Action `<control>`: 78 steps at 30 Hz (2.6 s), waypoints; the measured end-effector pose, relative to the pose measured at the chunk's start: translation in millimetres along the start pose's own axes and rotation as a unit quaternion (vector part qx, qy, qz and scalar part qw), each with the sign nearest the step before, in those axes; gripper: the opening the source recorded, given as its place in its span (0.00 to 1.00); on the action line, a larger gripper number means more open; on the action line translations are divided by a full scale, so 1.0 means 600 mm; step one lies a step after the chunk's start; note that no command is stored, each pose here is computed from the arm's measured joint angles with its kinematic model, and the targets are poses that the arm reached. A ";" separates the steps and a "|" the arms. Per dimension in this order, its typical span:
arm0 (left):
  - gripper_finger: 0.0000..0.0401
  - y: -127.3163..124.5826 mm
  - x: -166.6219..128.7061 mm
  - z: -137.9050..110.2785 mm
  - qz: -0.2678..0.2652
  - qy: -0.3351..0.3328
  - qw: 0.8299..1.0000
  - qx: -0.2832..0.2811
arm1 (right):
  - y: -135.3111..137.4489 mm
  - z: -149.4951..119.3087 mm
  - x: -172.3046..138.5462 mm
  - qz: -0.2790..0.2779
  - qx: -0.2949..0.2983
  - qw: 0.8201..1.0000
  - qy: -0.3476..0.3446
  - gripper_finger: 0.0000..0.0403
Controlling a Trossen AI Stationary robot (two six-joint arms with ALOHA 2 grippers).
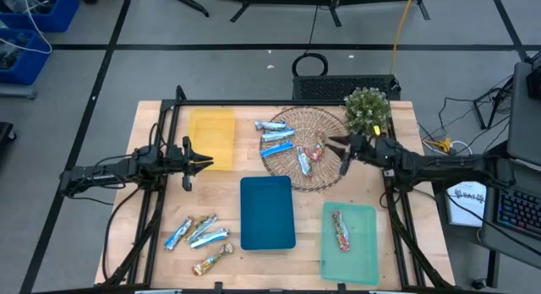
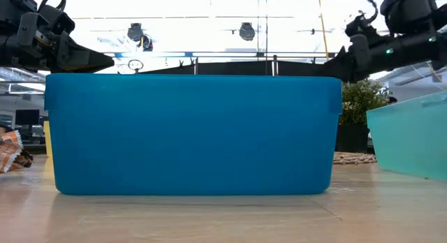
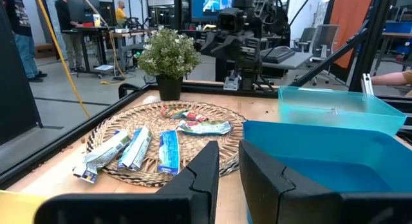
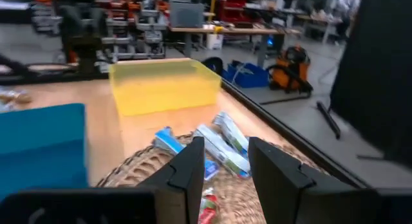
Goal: Pick and place Granola Bars by type
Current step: Put the red granola bar into the green bin
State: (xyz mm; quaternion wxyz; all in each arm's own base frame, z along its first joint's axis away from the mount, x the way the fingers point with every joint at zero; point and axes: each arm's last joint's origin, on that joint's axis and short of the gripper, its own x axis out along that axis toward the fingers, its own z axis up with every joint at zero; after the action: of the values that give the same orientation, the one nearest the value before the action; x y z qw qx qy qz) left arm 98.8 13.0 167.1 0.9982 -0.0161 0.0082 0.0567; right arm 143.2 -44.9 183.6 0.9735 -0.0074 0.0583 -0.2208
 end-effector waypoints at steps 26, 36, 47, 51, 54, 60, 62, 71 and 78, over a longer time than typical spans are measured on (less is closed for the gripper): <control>0.17 0.000 0.000 0.000 0.000 0.000 1.000 0.000 | -0.030 -0.004 -0.001 0.016 0.030 0.999 0.015 0.28; 0.17 0.000 0.000 0.000 0.000 0.000 1.000 0.000 | -0.020 0.010 -0.029 0.129 0.061 0.990 -0.012 0.28; 0.17 0.000 0.000 0.000 0.000 0.000 1.000 0.000 | -0.026 0.004 -0.050 0.072 0.051 0.996 0.004 0.28; 0.17 0.000 0.000 0.000 0.000 0.000 1.000 0.000 | -0.027 -0.004 -0.050 0.053 0.038 0.998 0.006 0.28; 0.17 0.000 0.000 0.000 0.000 0.000 1.000 0.000 | -0.026 -0.016 -0.049 0.055 0.025 0.998 -0.015 0.28; 0.17 0.000 0.000 0.000 0.000 0.000 1.000 0.000 | -0.027 -0.006 -0.060 0.049 0.010 0.991 -0.125 0.26; 0.17 0.000 0.000 0.000 0.000 0.000 1.000 0.000 | -0.028 -0.012 -0.059 0.043 0.007 0.993 -0.107 0.25; 0.17 0.000 0.000 0.000 0.000 0.000 1.000 0.000 | -0.018 -0.023 -0.056 0.074 0.019 0.994 -0.072 0.19; 0.17 0.000 0.000 0.000 0.000 0.000 1.000 0.000 | -0.008 -0.024 -0.051 0.096 0.017 0.994 -0.045 0.17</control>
State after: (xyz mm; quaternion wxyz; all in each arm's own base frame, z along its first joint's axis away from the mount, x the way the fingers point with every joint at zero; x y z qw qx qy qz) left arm 98.8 13.0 167.1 0.9982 -0.0160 0.0084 0.0567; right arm 112.0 -35.9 173.1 0.9919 0.0044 0.0110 -0.1268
